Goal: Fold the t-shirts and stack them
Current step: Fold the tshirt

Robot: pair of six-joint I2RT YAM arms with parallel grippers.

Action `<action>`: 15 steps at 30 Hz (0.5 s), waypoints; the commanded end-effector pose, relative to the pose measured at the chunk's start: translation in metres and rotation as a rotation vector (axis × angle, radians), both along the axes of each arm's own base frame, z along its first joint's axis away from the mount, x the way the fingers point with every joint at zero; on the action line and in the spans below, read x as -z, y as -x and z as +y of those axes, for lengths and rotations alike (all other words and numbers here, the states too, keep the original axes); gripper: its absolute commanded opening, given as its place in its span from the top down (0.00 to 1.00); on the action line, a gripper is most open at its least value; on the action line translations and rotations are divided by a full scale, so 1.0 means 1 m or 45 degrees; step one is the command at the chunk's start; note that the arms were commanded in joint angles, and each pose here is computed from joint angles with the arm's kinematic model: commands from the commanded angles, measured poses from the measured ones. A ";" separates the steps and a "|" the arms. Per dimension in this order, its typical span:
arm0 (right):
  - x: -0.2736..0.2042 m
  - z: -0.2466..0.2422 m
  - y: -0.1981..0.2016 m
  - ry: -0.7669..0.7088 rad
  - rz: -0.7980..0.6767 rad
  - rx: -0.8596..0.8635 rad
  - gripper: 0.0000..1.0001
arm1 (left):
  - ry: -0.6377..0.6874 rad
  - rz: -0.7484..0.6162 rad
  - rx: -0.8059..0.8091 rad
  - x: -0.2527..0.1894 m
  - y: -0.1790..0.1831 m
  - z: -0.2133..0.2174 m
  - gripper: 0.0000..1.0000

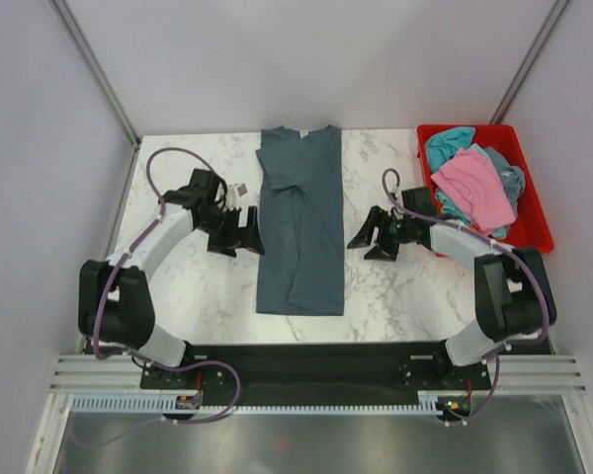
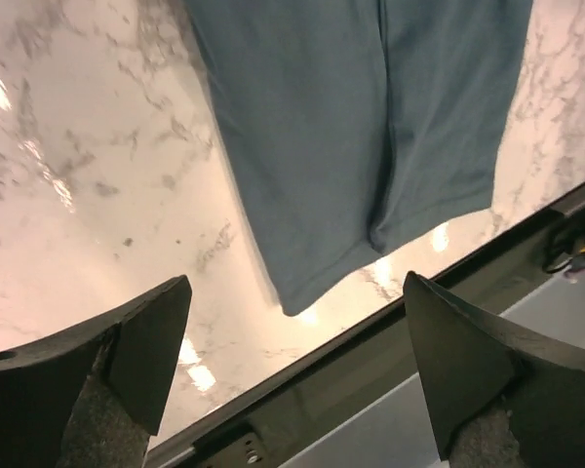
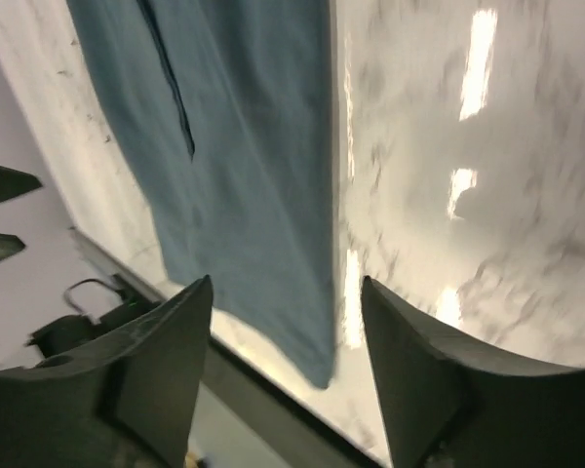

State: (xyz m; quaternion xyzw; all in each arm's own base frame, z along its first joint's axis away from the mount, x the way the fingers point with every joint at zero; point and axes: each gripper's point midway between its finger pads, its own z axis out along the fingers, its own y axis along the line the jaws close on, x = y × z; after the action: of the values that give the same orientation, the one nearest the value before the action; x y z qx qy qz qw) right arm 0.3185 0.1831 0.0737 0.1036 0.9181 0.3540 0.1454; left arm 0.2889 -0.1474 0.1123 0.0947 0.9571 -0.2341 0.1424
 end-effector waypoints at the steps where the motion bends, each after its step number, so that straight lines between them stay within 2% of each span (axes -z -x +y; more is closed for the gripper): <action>1: -0.003 0.010 0.062 -0.192 0.210 0.034 0.24 | 0.258 0.154 -0.120 -0.008 0.042 -0.012 0.01; 2: 0.003 0.010 0.076 -0.195 0.250 0.029 0.21 | 0.317 0.224 -0.164 -0.006 0.053 -0.016 0.01; 3: 0.017 0.007 0.098 -0.181 0.316 0.026 0.18 | 0.378 0.225 -0.178 -0.008 0.057 -0.017 0.01; 4: 0.018 0.006 0.105 -0.178 0.317 0.022 0.17 | 0.385 0.319 -0.228 0.008 0.075 -0.015 0.01; 6: 0.031 0.002 0.125 -0.160 0.372 0.026 0.14 | 0.423 0.342 -0.253 0.015 0.086 -0.017 0.01; 10: 0.043 0.005 0.133 -0.140 0.385 0.037 0.15 | 0.454 0.464 -0.331 0.040 0.108 -0.019 0.05; 15: 0.051 0.015 0.127 -0.111 0.408 0.013 0.18 | 0.438 0.492 -0.350 0.048 0.104 -0.019 0.11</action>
State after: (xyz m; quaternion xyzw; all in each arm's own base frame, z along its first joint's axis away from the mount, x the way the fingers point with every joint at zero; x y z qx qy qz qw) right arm 0.1805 0.1958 0.0339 0.1696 0.9040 0.3919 -0.0223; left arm 0.1668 -0.1567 0.0548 -0.0932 0.9295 -0.3564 -0.0160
